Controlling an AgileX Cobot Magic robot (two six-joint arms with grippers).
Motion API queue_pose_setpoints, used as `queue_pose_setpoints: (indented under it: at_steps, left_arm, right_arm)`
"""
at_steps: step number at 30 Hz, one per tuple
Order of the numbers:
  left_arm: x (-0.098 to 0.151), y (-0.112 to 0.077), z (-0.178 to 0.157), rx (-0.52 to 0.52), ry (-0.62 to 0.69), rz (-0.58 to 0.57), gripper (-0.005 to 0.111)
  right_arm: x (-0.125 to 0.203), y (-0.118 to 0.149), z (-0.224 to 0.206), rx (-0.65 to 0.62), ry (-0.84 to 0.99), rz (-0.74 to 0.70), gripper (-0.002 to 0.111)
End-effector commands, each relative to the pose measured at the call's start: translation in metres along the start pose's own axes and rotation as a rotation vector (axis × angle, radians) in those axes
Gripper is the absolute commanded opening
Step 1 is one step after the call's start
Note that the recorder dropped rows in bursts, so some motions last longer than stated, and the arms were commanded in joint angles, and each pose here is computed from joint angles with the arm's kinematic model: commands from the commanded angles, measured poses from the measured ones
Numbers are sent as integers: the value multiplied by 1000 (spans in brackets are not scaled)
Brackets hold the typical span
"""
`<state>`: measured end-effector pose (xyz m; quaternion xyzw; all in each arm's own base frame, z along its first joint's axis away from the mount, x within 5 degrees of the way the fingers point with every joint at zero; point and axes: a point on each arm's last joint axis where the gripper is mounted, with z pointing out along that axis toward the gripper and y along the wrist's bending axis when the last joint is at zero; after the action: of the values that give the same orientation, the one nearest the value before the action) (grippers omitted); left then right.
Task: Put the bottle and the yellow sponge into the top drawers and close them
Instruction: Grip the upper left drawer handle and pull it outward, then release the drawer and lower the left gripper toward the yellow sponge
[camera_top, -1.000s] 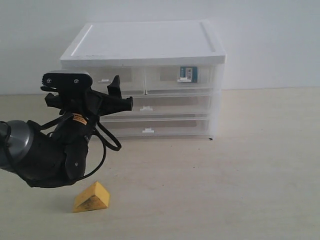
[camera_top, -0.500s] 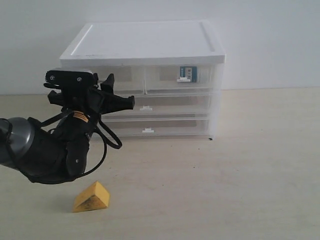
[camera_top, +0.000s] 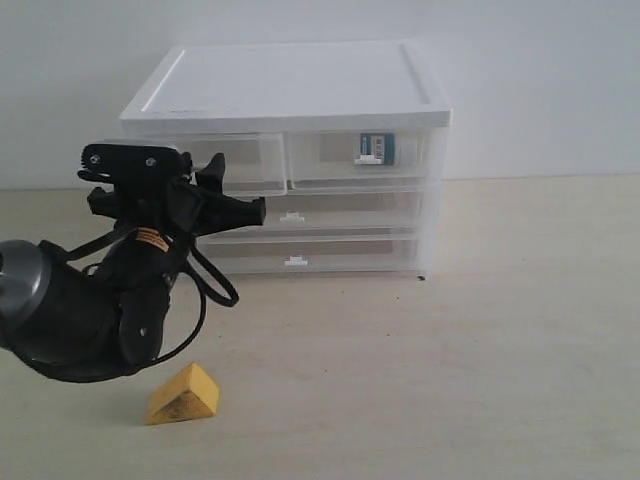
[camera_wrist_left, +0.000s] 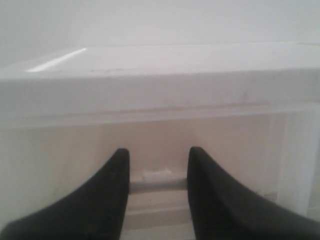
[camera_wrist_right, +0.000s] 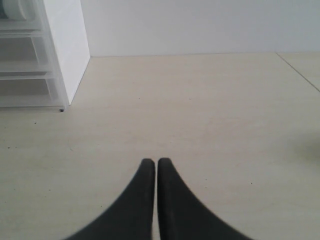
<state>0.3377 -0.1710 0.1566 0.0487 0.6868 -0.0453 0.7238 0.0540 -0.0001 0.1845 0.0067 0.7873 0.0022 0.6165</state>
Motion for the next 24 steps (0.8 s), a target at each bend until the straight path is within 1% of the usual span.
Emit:
queue_pose_setpoints:
  at_steps: [1,7,11,14,16,18,20,24]
  left_arm:
    - [-14,1,-19,-21,-8,-22,4]
    - [-19,-1,-42,0,14,-25,4]
    - [-16,-1,-64,-25,43,-33,4]
    - [-17,-6,-76,5,49,-28,4]
    - [-16,-6,-82,-4,62,-34,4]
    - [-15,-7,-91,-36,84,-42,4]
    - [-14,-10,-94,-19,89,-12,4]
    - [-14,-16,-100,9,94,-10,4]
  right_arm:
    - [0,0,0,2,-7,2,0]
    - [0,0,0,2,-7,2,0]
    - [0,0,0,2,-7,2,0]
    - [0,0,0,2,-7,2,0]
    - [0,0,0,2,-7,2,0]
    - [0,0,0,2,-7,2,0]
    - [0,0,0,2,-7,2,0]
    - [0,0,0,2,-7,2,0]
